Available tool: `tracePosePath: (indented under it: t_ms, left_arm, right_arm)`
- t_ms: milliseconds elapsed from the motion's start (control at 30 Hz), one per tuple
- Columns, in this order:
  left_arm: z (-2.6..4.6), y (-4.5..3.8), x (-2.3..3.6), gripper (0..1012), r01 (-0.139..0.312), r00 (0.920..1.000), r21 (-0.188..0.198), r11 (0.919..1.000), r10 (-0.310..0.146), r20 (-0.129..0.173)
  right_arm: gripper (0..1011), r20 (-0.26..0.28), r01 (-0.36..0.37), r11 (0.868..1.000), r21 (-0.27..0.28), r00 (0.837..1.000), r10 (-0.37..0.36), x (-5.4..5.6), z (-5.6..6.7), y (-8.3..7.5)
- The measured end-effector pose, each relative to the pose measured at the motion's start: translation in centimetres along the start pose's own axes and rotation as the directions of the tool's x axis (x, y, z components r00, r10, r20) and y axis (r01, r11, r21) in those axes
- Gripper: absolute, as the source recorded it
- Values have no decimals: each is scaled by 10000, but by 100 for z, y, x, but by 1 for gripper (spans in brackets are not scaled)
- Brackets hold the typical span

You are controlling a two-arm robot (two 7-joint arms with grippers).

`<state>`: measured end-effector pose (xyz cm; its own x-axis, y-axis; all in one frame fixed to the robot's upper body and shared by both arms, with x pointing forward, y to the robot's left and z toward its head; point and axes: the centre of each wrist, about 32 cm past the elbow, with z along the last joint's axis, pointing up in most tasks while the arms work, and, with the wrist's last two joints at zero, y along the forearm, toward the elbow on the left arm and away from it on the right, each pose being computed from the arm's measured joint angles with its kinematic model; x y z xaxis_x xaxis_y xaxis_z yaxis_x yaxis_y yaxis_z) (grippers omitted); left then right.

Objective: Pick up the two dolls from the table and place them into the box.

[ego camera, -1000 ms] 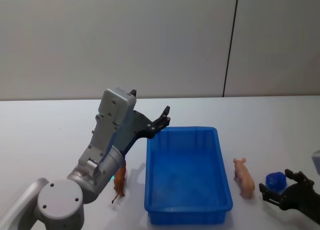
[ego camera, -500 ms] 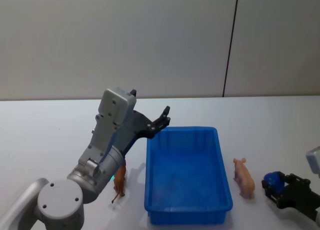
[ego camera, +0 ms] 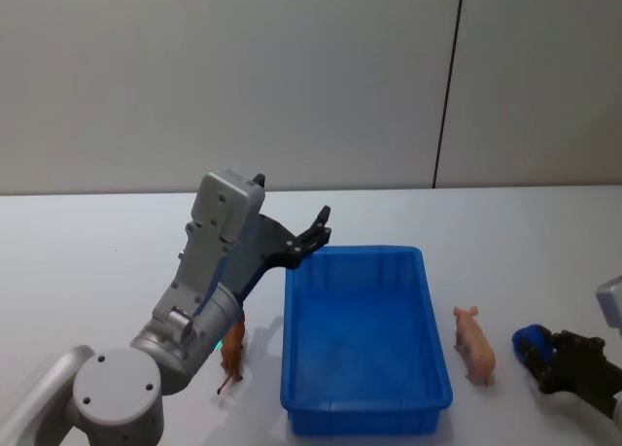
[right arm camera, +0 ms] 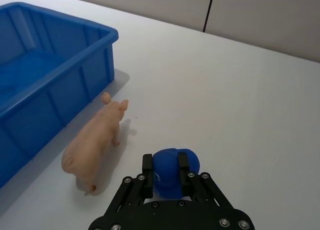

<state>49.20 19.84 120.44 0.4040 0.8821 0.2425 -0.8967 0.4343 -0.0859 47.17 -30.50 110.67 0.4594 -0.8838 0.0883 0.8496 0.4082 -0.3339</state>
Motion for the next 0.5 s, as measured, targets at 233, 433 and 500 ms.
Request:
tracePosePath:
  t_ms: [233, 433, 500]
  left_arm:
    - [0, 0, 0, 1001, 0, 10000, 0, 10000, 0, 0]
    - [0, 0, 0, 1001, 0, 10000, 0, 10000, 0, 0]
    - [0, 0, 0, 1001, 0, 10000, 0, 10000, 0, 0]
  right_arm:
    - [249, 118, 104, 9988, 478, 9999, -110, 1, 60, -1]
    - [219, 253, 140, 9928, 1190, 9995, -171, -7, 178, -12]
    - [206, 314, 111, 9884, 1515, 9994, -160, -14, 245, -17]
